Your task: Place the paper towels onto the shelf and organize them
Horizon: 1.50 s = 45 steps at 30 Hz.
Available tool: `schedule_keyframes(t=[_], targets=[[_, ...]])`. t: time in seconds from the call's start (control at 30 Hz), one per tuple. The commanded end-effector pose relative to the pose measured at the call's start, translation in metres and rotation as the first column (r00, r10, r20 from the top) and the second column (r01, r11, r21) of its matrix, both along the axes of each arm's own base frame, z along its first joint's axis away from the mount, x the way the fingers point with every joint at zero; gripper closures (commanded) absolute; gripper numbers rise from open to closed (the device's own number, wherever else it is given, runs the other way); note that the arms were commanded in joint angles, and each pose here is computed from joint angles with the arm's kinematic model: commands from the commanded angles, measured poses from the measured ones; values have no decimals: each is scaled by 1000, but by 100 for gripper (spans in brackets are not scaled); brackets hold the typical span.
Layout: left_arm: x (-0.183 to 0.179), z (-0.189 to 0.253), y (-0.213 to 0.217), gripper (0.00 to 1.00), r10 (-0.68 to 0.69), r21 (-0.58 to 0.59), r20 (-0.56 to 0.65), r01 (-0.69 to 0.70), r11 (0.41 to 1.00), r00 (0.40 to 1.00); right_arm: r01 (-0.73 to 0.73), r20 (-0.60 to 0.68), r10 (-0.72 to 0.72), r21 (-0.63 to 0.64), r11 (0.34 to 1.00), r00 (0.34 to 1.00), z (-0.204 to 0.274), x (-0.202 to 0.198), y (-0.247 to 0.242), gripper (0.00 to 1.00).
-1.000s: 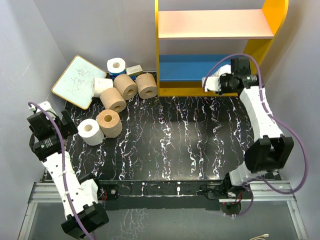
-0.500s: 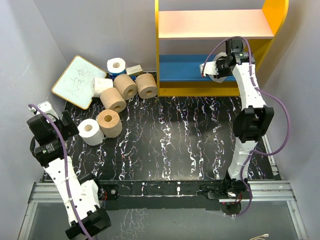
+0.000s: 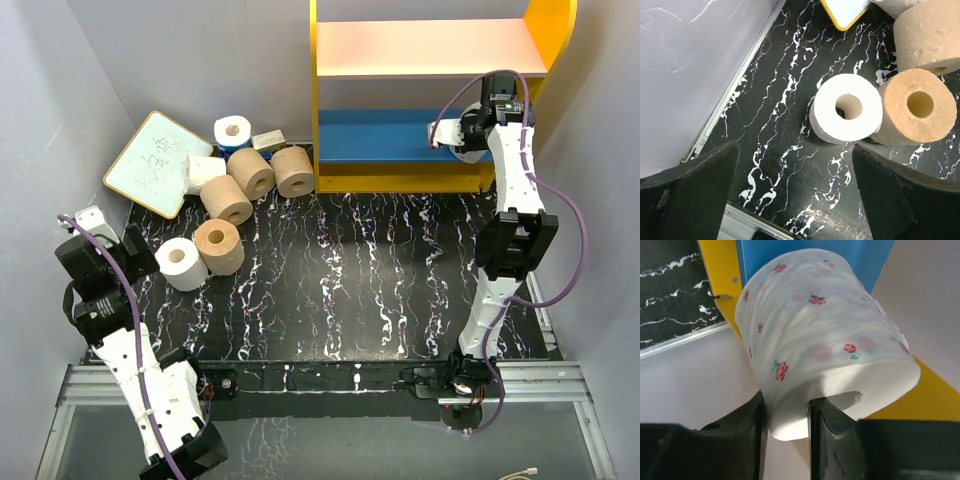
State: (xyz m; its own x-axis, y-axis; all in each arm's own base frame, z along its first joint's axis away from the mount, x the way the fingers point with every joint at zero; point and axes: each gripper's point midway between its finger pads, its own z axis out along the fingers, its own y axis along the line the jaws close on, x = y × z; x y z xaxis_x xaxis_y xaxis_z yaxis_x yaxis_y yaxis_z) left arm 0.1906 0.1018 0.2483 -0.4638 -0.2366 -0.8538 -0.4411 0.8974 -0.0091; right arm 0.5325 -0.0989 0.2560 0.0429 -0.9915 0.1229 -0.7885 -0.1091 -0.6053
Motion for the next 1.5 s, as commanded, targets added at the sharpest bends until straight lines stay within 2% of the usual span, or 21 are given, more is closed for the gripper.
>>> schedule_keyframes(t=[0.0,0.27,0.37,0.47,0.5,0.53,0.57,0.73,0.83,0.9,0.93,1.0,1.03,1.1,1.13,1.23,1.33,1.47], targets=[[2,1,1,5,-3,3,5,3,1000,1000,-33,46,37,-99,995,998,27,5,-23,100],[2,0,2,5,-2,1,0,2,1000,1000,-3,160,13,-67,998,987,40,25,-27,98],[2,0,2,5,-2,1,1,2,1000,1000,3,245,4,-26,1000,970,54,33,-22,73],[2,0,1,5,-4,0,2,4,1000,1000,4,268,-5,5,1000,963,61,33,-19,48],[2,0,1,5,-4,1,2,4,1000,1000,5,268,-7,10,1000,963,61,32,-18,34],[2,0,1,5,-4,2,3,4,1000,1000,8,274,-12,15,1000,962,64,30,-18,9],[2,1,1,5,-5,3,5,5,1000,1000,10,283,-16,22,1000,959,66,29,-17,2],[2,1,1,5,-5,2,4,5,1000,1000,-11,292,-6,57,998,956,70,16,-7,2],[2,0,1,5,-3,3,3,3,1000,1000,-53,333,13,112,992,943,95,1,25,1],[1,1,2,4,2,6,7,-2,1000,1000,-73,349,9,171,983,937,116,-23,74,1],[0,2,1,4,3,9,11,-3,1000,1000,-89,359,9,207,974,933,126,-43,115,1],[-1,4,1,4,3,12,16,-3,1000,1000,-100,377,-8,267,959,926,134,-97,190,1],[-1,3,1,4,4,12,15,-4,1000,1000,-142,362,32,283,948,931,127,-129,223,1],[0,2,3,4,11,7,5,-11,1000,1000,-287,234,215,341,895,948,99,-195,273,1],[1,-1,4,5,12,0,-9,-12,1000,1000,-310,158,268,424,851,950,87,-219,287,1],[7,-9,0,5,-30,-46,-63,28,999,998,-217,-56,326,636,741,944,60,-259,320,1],[15,-3,-3,4,-87,-90,-114,76,993,990,-77,-257,412,764,641,874,41,-287,356,1],[27,29,-41,4,-371,-216,-124,340,915,920,86,-401,506,840,535,763,36,-290,406,2]])
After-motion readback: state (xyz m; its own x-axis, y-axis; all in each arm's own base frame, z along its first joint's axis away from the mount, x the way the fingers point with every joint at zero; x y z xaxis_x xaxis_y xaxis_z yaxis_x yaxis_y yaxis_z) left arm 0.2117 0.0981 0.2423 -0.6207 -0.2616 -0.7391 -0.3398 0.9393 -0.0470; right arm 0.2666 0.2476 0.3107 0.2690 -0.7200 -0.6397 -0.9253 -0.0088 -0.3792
